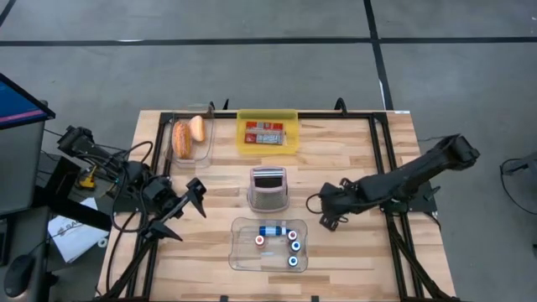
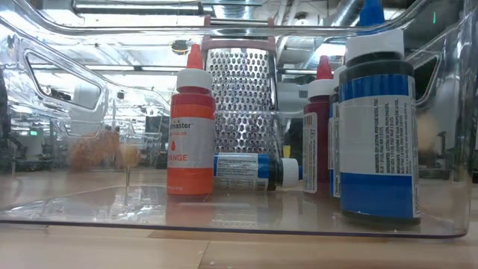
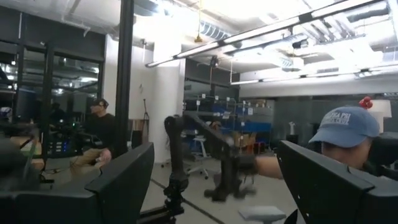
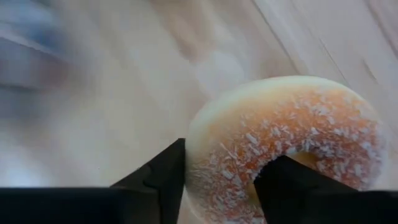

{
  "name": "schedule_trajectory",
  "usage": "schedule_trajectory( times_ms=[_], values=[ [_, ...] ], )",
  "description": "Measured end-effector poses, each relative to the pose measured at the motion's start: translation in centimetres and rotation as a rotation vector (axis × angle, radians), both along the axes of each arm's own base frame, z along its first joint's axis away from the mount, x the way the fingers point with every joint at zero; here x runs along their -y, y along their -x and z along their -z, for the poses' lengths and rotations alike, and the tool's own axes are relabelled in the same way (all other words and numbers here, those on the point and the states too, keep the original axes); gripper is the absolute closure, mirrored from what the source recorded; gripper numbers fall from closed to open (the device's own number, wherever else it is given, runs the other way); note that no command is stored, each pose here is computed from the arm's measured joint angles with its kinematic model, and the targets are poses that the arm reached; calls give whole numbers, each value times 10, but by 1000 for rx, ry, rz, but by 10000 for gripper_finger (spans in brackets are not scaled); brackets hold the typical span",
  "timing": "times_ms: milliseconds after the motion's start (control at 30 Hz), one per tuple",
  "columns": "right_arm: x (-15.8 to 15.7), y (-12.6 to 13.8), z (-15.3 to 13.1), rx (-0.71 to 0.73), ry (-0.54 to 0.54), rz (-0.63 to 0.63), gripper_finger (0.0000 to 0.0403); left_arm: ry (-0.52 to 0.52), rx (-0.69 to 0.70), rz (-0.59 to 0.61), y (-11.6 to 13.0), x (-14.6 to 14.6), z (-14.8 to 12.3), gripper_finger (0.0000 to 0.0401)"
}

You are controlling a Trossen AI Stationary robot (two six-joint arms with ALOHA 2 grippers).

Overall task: Pick & Place Food Item
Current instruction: Put the orange donut into the top transparent bin

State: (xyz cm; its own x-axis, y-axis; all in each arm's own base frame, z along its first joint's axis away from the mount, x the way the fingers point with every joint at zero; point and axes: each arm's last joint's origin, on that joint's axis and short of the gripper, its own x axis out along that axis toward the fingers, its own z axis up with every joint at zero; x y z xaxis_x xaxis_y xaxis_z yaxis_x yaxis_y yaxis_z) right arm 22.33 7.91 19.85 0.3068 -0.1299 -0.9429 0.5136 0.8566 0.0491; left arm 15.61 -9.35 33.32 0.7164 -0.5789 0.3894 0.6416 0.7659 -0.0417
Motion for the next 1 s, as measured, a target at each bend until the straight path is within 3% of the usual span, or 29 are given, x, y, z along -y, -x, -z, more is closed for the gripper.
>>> schedule_trajectory(
  times_ms=[100, 233, 367, 467, 567, 733, 1000],
  values=[
    [-18, -3, -38, 221, -39, -46, 251, -27, -28, -41, -2, 0, 4, 64],
    [-42, -2, -91, 545, -67, -137, 251, -92, -67, -222, -6, -3, 10, 64],
    [-61, 2, -131, 812, -46, -241, 249, -293, -73, -481, -15, -5, 20, 64],
    [-66, -1, -146, 938, -43, -289, 249, -402, -83, -588, -26, -3, 29, 64],
    [-64, -6, -151, 987, -40, -302, 249, -487, -88, -642, -44, -1, 41, 65],
    [-59, -30, -139, 949, -157, -395, 243, -581, -132, -678, -81, 7, 41, 74],
    [-61, -64, -114, 896, -365, -511, 223, -702, -225, -617, -132, 41, 33, 91]
  ],
)
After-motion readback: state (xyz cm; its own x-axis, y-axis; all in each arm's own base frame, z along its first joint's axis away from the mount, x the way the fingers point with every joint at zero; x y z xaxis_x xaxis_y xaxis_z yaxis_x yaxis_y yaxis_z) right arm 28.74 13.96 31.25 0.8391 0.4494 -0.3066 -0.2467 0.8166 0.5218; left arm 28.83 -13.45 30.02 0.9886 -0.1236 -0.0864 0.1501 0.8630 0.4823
